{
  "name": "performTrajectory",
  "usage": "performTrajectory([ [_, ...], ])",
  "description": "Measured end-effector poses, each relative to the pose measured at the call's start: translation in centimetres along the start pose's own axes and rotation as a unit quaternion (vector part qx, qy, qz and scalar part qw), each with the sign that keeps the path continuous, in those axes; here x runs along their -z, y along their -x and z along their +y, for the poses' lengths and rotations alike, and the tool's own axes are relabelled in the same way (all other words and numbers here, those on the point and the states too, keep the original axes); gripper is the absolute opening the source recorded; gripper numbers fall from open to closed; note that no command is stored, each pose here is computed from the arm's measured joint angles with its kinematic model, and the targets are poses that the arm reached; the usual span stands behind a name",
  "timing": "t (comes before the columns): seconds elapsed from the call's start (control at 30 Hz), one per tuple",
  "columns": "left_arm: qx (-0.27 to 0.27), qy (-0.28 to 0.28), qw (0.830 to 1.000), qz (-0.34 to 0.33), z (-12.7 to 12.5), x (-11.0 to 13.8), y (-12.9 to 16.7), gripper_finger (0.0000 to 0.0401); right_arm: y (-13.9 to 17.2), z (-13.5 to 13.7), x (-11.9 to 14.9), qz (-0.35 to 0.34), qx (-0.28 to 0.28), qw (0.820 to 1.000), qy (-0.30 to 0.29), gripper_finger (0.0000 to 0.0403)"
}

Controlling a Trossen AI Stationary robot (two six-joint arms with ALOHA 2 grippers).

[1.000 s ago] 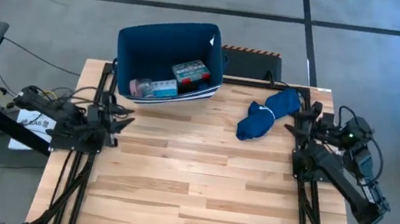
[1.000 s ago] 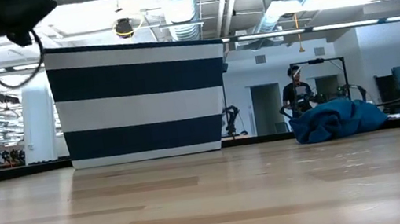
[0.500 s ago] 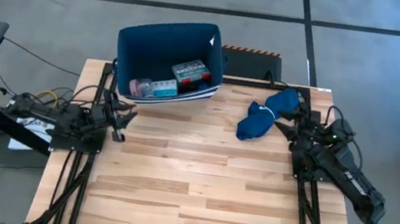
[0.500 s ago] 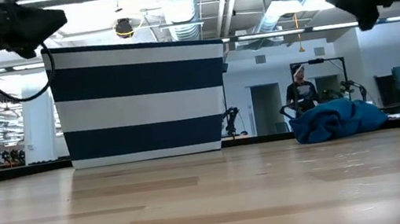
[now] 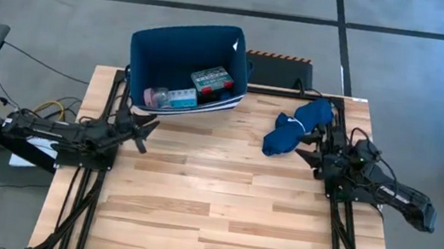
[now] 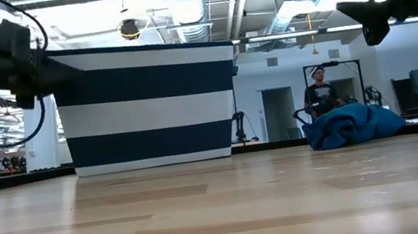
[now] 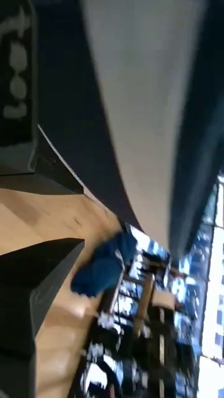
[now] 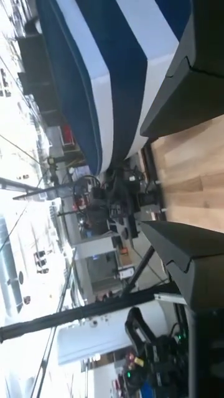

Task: Pick & place medical supplies in basket/bin
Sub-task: Return to Home Position

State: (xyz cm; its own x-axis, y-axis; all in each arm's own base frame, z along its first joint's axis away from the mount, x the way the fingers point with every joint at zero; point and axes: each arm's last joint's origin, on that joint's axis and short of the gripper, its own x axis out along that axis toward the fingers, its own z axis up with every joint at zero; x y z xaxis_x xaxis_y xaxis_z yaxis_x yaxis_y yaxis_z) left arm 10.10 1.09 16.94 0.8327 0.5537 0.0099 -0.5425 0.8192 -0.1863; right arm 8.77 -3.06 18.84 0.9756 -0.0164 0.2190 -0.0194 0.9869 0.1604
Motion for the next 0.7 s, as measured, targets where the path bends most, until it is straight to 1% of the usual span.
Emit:
performTrajectory([
  [0.1, -0.02, 0.004, 1.0, 0.006, 0.1, 0.2, 0.0, 0.0111, -0.1, 0.2, 0.1, -0.002, 0.007, 1.0, -0.001, 0.0225],
  [0.2, -0.017, 0.001, 1.0, 0.007, 0.1, 0.2, 0.0, 0.0111, -0.2, 0.4, 0.4, 0.012, 0.001, 1.0, -0.01, 0.0225],
  [0.27, 0.007, 0.0, 1.0, 0.014, 0.0, 0.3, 0.0, 0.0111, -0.2, 0.5, 1.0, 0.04, -0.004, 0.999, -0.017, 0.0225],
  [0.37, 0.073, -0.024, 0.997, 0.031, -0.4, 0.5, 0.0, 0.0111, -0.2, 0.7, 1.9, 0.084, -0.01, 0.996, -0.029, 0.0225],
  [0.43, 0.102, -0.036, 0.994, 0.034, -0.5, 0.5, 0.1, 0.0111, -0.3, 0.8, 2.1, 0.092, -0.018, 0.995, -0.032, 0.0225],
  [0.57, 0.106, -0.029, 0.993, 0.042, -0.5, 0.7, 0.1, 0.0111, -0.4, 1.0, 2.3, 0.105, -0.03, 0.993, -0.037, 0.0225],
  [0.7, 0.109, 0.015, 0.993, 0.05, -0.6, 0.7, 0.1, 0.0111, -0.5, 1.1, 2.4, 0.108, -0.036, 0.993, -0.038, 0.0225],
])
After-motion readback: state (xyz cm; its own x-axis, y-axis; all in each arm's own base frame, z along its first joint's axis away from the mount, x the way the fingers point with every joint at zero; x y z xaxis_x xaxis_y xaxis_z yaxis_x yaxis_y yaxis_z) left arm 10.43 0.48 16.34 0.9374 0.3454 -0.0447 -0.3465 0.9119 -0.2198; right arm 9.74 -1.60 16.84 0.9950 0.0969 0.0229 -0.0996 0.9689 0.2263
